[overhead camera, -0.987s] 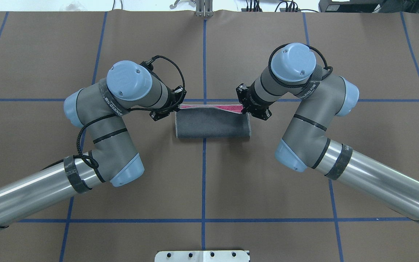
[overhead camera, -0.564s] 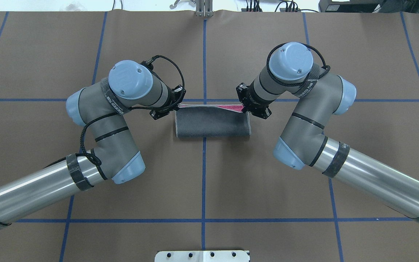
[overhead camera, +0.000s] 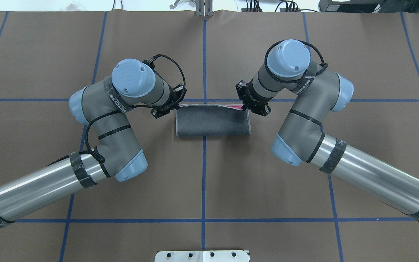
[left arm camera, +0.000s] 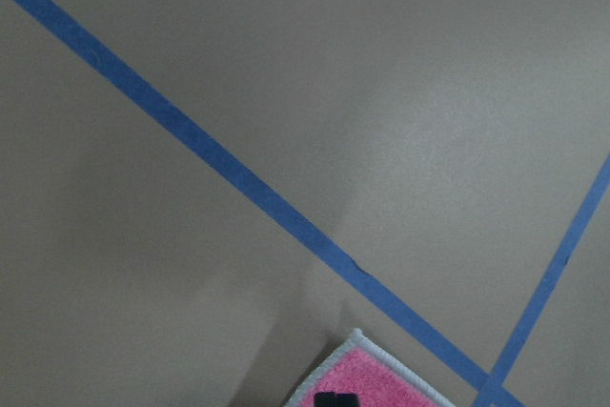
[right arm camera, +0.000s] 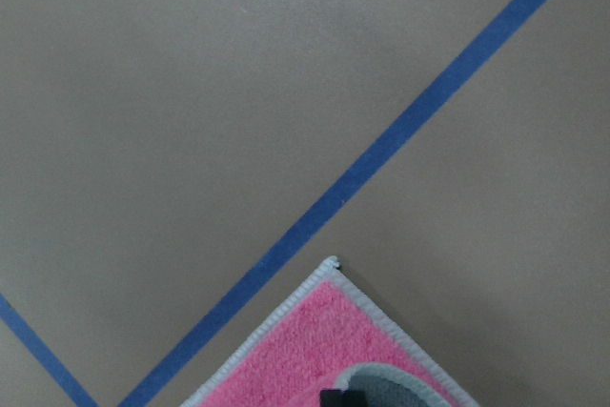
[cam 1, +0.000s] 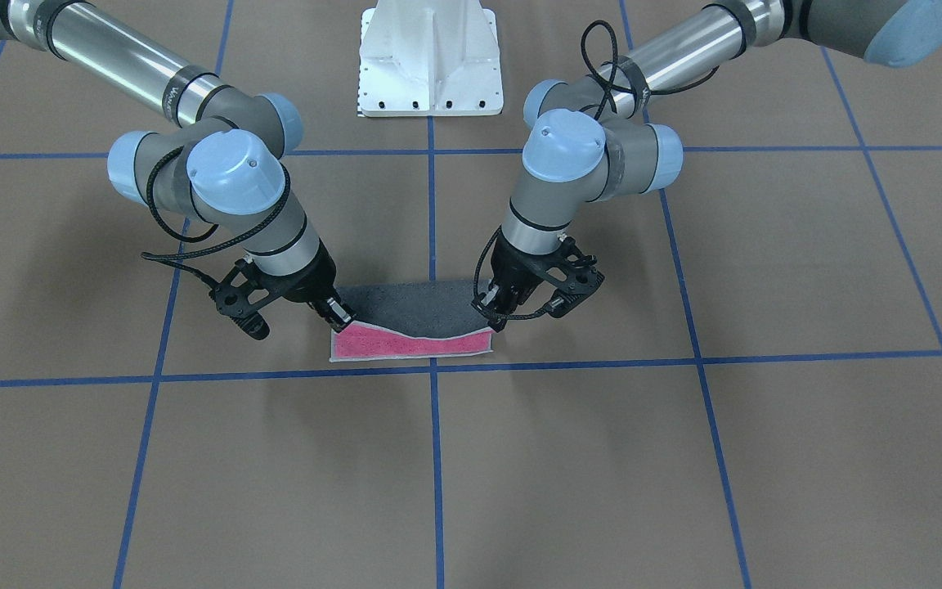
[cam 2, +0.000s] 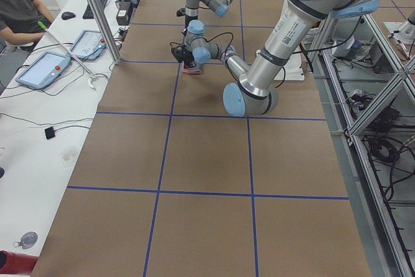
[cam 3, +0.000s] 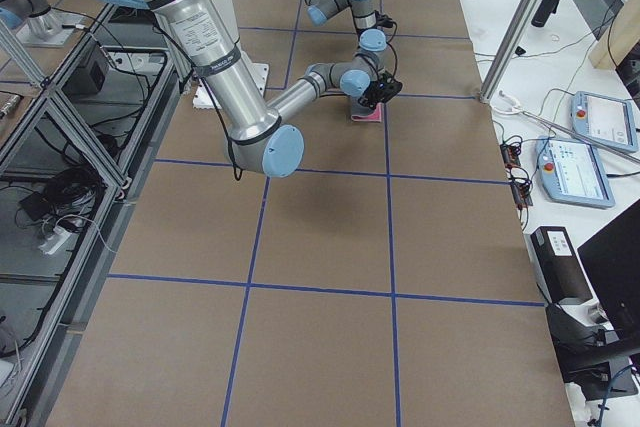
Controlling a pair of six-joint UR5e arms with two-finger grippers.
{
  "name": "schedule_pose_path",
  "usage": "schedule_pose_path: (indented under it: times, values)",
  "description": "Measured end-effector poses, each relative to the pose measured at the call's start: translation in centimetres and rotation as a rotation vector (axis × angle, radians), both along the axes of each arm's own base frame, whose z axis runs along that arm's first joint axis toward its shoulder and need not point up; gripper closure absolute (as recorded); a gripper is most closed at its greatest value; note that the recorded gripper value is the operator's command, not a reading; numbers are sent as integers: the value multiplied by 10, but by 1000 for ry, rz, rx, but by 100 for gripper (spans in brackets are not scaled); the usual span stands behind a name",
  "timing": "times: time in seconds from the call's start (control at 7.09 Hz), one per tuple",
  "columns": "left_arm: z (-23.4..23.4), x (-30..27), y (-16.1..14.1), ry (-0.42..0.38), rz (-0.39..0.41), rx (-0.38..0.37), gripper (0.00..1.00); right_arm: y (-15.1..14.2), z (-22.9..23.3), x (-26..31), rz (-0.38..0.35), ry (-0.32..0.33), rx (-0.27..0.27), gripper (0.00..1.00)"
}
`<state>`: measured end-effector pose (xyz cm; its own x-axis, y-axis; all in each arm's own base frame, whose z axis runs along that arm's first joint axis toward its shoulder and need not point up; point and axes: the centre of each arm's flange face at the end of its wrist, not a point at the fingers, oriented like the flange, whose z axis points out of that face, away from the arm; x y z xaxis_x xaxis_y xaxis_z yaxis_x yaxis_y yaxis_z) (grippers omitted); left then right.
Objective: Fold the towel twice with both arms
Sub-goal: 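Lower the folded edge onto the far edge and open both grippers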
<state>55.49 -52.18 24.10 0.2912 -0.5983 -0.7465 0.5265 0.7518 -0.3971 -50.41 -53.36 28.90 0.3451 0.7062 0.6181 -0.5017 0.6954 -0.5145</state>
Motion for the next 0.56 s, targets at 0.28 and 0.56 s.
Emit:
schedule_pose_path:
  times: [0.28,0.56]
  values:
    - [-1,4,-3,-4,-1,-2,100,-1,1,0,0,4,0,100]
    - [0,5,-4,-4,-2,-2,66,-2,3,-1,3,8,1,81]
